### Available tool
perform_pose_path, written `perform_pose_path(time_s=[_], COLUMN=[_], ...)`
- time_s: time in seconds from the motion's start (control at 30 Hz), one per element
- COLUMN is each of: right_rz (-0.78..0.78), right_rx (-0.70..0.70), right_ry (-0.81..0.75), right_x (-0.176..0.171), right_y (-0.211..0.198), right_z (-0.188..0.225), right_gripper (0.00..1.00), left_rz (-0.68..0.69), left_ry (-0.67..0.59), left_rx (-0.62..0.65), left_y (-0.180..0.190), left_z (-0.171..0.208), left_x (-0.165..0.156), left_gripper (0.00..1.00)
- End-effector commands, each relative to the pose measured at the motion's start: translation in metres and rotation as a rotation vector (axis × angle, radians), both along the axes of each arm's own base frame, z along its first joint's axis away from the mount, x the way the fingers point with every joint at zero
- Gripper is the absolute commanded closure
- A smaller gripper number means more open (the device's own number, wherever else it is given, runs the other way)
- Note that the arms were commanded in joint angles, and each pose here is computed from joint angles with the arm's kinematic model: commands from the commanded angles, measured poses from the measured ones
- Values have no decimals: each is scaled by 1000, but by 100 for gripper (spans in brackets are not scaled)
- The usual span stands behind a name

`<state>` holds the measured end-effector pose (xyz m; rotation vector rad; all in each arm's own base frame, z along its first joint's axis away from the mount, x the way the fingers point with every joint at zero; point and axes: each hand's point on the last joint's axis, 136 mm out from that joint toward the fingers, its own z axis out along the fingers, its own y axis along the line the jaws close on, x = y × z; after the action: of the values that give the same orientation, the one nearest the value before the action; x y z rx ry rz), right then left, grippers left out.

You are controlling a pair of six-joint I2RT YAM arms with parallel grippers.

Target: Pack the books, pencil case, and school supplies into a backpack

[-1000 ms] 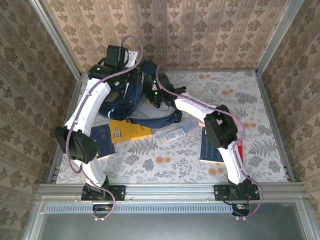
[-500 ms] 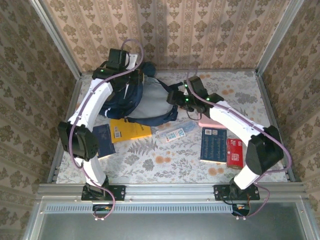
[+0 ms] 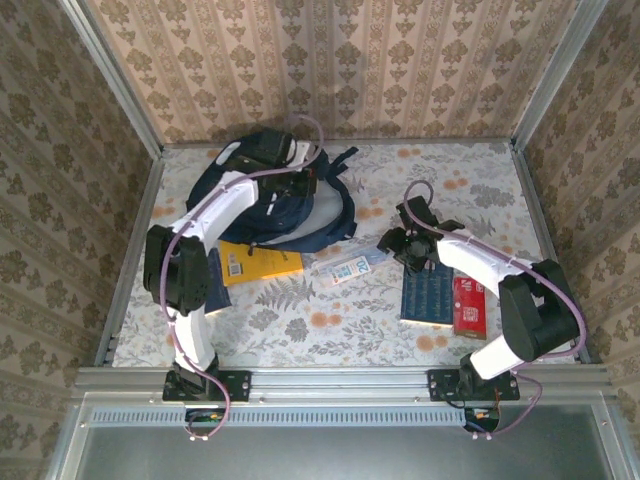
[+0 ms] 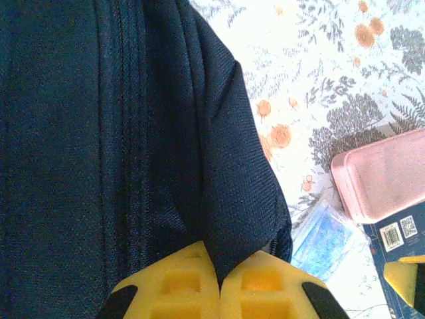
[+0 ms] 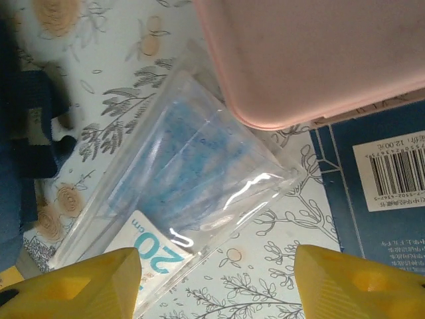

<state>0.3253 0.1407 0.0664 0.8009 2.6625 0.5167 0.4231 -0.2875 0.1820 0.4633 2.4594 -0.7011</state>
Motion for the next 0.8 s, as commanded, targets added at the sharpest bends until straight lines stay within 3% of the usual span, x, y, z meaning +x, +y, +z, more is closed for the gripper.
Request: perform_pose_path(time_s=[0.0, 0.2, 0.4, 0.57, 0.77], right_rz=[-21, -49, -20, 24, 36], right_rx=[112, 216, 194, 223, 415], right_ry=[-30, -16, 25, -67, -221], right_x=[12, 16, 9, 27, 54], right_y=[14, 13, 12, 16, 40], right_z=[1, -26, -40, -39, -20], right_gripper=[36, 35, 35, 36, 45], left_rz=[5, 13, -15, -47, -68], left_ry=[36, 120, 144, 170, 208], left_rx=[-79, -118, -102, -110, -120], left_y=[-18, -25, -29, -40, -49], left_z=[-1, -21, -32, -41, -54], left_x=[-4, -21, -36, -45, -51], left_gripper=[100, 100, 100, 100, 100])
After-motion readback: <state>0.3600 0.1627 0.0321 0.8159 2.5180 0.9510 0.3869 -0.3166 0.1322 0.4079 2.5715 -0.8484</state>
